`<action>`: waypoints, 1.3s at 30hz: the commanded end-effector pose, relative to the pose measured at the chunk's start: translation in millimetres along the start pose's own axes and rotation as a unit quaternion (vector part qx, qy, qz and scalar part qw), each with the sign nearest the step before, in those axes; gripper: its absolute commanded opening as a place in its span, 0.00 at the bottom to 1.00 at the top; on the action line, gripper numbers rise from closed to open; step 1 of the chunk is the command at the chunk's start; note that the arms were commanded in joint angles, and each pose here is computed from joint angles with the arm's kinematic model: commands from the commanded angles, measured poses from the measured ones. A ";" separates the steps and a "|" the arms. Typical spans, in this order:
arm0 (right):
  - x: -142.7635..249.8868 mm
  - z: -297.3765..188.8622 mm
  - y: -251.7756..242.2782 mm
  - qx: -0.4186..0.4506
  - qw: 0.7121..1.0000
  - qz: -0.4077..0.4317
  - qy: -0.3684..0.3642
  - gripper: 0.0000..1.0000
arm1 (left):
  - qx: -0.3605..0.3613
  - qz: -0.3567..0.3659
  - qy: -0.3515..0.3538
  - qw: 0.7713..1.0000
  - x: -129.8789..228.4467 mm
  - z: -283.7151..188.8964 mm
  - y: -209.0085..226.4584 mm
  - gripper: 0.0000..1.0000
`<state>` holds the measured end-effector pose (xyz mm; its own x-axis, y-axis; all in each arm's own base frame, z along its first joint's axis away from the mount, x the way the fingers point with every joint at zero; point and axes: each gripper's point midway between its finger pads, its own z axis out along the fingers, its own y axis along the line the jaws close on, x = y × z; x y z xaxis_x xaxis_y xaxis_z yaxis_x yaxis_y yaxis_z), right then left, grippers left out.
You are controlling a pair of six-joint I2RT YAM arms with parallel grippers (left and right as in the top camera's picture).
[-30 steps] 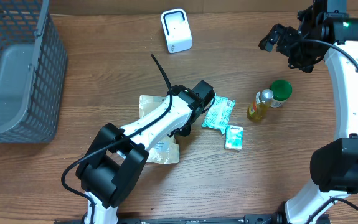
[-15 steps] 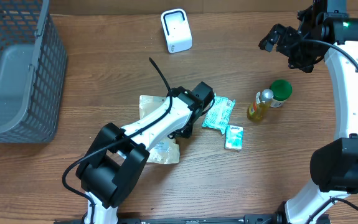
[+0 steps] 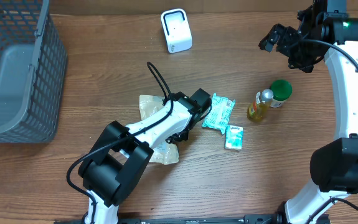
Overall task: Scan the item barcode
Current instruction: 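Lift the Pantree bag with the left gripper toward the white scanner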
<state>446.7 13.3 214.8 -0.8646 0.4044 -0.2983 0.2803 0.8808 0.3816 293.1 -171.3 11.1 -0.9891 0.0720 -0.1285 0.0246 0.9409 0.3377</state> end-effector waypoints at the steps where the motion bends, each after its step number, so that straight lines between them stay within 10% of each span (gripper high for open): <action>1: -3.2 -8.2 1.5 0.000 1.000 -0.003 -0.012 1.00 | 0.001 0.037 0.003 0.999 -3.8 3.5 -5.7 0.38; 4: -3.1 -8.1 1.4 0.000 1.000 -0.003 -0.012 1.00 | -0.009 0.067 -0.020 0.997 -18.6 -7.4 -3.1 0.33; 7: -3.1 -8.1 1.4 0.000 1.000 -0.003 -0.012 1.00 | -0.035 0.063 -0.053 0.996 -38.4 -22.2 5.2 0.04; 17: -3.2 -8.2 1.5 0.000 1.000 -0.003 -0.012 1.00 | -0.009 0.119 -0.071 0.990 -71.7 -62.9 9.4 0.04; 39: -3.1 -8.1 1.4 0.000 1.000 -0.003 -0.012 1.00 | 0.363 0.197 0.025 0.911 -71.1 -101.5 3.9 0.04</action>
<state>446.6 13.3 214.7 -0.8646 0.4044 -0.2981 0.2806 0.8809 0.3813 347.0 -187.5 96.7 -0.9101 0.4140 -0.0188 0.4093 0.8910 -0.1966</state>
